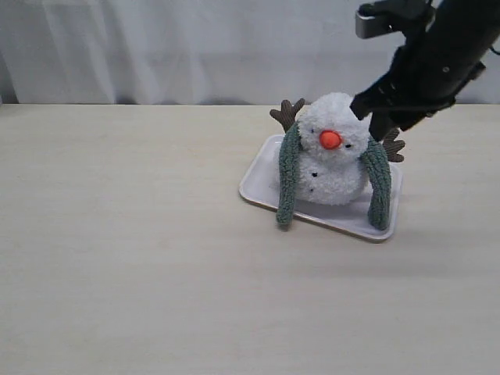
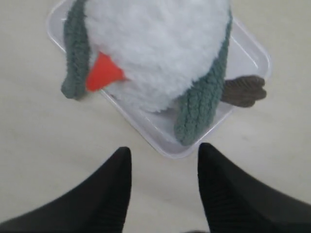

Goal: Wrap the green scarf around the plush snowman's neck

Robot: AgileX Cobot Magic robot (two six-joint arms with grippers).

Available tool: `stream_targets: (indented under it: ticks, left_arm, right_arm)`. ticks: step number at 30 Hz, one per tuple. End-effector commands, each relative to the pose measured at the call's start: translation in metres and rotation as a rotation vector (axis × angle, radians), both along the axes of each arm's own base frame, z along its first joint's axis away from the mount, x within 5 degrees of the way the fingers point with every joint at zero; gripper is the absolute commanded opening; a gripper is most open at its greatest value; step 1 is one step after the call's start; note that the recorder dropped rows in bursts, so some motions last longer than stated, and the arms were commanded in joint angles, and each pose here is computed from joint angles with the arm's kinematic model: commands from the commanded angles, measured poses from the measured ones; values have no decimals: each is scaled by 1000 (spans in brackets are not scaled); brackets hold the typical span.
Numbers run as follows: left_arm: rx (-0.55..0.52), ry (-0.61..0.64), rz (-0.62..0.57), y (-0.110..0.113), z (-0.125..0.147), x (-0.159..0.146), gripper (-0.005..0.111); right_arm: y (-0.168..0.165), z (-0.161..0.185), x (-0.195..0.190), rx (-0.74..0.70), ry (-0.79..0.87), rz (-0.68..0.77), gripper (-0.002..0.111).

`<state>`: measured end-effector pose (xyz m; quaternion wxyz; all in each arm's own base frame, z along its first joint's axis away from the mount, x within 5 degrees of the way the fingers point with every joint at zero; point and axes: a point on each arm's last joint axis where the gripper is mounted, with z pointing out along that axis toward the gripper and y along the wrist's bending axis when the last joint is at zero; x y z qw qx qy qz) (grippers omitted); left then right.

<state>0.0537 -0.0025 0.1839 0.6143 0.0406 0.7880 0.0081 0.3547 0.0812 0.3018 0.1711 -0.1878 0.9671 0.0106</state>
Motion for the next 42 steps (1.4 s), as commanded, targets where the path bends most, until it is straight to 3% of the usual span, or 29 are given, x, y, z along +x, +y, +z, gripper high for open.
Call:
stream_targets:
  ticks: [1, 7, 17, 22, 25, 33, 42]
  left_arm:
    - [-3, -12, 2, 0, 0, 0, 0]
    - [-3, -12, 2, 0, 0, 0, 0]
    - [-3, -12, 2, 0, 0, 0, 0]
    - [-3, -12, 2, 0, 0, 0, 0]
    - [-3, -12, 2, 0, 0, 0, 0]
    - [-3, -12, 2, 0, 0, 0, 0]
    - [-3, -12, 2, 0, 0, 0, 0]
  right_arm:
    - [-23, -37, -6, 78, 12, -82, 60]
    - [-28, -121, -19, 69, -63, -5, 64]
    - [-35, -182, -11, 11, -217, -24, 60]
    - [-35, -185, -13, 8, -186, -16, 21]
    - [-33, -178, -16, 10, -177, -3, 4]
    - [-9, -142, -29, 37, -215, 69, 4]
    - [7, -135, -46, 196, -51, -46, 4]
